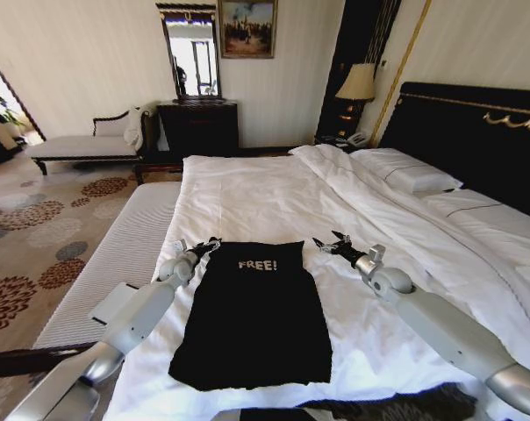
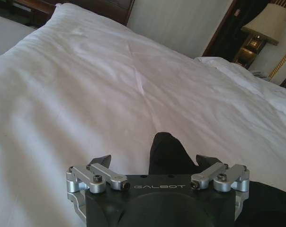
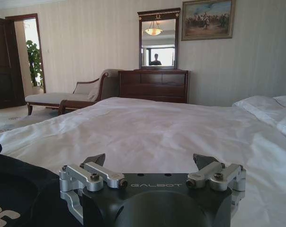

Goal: Fold the clothes on the bed.

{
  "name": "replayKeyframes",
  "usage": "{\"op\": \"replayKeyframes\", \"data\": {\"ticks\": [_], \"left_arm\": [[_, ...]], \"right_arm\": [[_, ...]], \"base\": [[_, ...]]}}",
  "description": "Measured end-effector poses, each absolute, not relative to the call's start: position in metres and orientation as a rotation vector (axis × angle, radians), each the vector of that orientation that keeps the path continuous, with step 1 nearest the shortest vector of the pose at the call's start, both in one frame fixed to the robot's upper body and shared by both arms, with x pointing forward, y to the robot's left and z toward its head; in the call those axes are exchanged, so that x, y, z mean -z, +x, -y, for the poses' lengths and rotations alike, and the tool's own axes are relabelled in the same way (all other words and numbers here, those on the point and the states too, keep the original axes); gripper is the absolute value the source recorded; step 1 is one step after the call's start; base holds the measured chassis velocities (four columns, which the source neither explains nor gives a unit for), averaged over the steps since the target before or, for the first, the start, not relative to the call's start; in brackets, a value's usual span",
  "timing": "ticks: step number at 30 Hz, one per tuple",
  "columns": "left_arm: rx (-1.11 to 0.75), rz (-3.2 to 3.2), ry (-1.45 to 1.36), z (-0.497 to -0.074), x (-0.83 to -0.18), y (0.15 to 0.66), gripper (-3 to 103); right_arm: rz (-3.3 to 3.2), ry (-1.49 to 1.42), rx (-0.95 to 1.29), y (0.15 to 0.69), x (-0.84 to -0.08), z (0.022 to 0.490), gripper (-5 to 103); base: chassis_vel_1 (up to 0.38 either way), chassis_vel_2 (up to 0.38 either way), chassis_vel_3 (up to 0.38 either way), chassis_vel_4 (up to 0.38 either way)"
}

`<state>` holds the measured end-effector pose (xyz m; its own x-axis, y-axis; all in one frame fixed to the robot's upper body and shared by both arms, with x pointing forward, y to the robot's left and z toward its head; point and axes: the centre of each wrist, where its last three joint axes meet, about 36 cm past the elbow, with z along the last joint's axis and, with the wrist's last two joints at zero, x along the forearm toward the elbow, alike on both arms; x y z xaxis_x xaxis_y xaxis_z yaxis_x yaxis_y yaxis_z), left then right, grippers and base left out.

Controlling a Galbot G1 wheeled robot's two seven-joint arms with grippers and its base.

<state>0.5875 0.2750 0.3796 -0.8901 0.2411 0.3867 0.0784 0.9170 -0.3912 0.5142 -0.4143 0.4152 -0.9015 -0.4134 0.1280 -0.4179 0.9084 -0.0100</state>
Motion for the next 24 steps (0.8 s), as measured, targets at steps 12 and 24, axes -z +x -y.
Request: {"op": "replayKeyframes", "data": {"ticks": [12, 24], "left_arm": [[-0.559, 2.610, -0.248, -0.256, -0.372, 0.590, 75], [-0.545, 2.611, -0.259, -0.253, -0.369, 0.585, 38]], "right_arm": [[2.952, 0.631, -0.065, 0.513, -0.418, 0.417, 100], [2.942, 0.622, -0.049, 0.509, -0.418, 0.417, 100]], "base": [[0.000, 0.000, 0.000, 0.000], [0.000, 0.000, 0.000, 0.000]]}}
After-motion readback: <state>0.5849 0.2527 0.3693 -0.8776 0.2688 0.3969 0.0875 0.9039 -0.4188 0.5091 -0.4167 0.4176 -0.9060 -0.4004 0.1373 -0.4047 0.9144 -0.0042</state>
